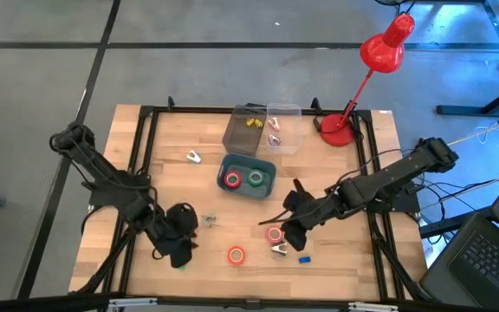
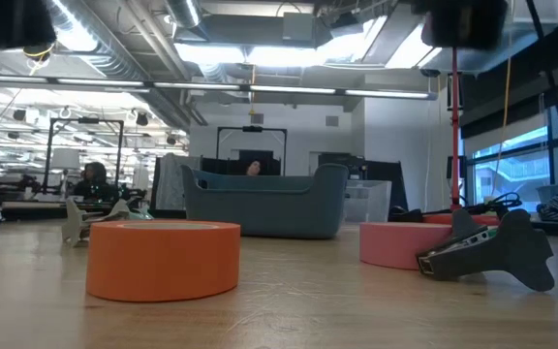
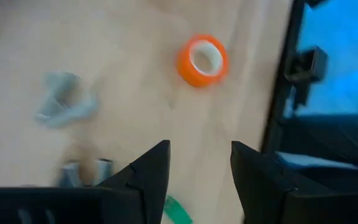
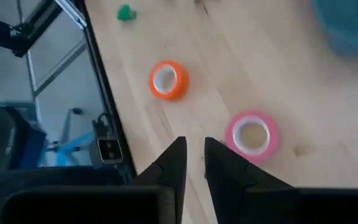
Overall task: Pick and place Stapler, Stapler remover, tape
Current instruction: Put the pink tape into the blue bin, then put the right black staple remover into the white bin
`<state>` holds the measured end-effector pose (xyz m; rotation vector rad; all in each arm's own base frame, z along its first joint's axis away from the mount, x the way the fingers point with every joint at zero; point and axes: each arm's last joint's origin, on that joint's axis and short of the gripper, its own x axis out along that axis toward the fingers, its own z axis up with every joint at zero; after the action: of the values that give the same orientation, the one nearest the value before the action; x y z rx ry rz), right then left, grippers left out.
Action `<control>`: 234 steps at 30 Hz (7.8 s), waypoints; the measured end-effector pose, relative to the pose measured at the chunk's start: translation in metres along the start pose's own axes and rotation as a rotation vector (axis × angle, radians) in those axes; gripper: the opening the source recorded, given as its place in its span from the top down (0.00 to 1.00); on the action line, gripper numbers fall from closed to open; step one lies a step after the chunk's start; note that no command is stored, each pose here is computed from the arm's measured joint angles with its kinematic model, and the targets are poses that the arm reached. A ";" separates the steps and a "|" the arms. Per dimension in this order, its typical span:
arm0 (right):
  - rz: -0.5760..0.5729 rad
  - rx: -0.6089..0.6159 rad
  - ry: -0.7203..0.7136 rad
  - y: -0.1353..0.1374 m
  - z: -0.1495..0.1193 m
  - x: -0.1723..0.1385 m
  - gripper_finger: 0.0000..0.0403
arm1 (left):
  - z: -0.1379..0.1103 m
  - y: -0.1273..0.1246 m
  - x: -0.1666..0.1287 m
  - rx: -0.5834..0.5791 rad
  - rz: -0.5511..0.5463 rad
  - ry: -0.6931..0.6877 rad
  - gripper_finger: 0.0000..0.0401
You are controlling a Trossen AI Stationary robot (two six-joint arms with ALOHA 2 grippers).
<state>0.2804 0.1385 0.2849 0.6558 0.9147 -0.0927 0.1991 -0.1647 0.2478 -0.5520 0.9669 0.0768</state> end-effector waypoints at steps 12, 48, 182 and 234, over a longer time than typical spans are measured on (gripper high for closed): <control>-0.371 -0.124 0.221 0.022 0.011 0.020 0.86 | 0.001 0.004 0.023 0.051 0.020 -0.042 0.60; -0.299 0.114 0.195 -0.027 -0.010 0.089 0.57 | 0.017 0.014 0.027 0.055 0.074 -0.102 0.62; -0.477 -0.220 0.358 -0.112 0.184 0.133 0.34 | 0.022 0.017 0.027 0.046 0.091 -0.132 0.63; -0.202 -0.718 0.807 0.102 -0.089 0.082 0.49 | 0.021 0.012 0.027 0.116 0.053 -0.126 0.63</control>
<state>0.3038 0.2868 0.2335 -0.1090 1.6734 0.3361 0.2267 -0.1490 0.2308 -0.4099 0.8581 0.1015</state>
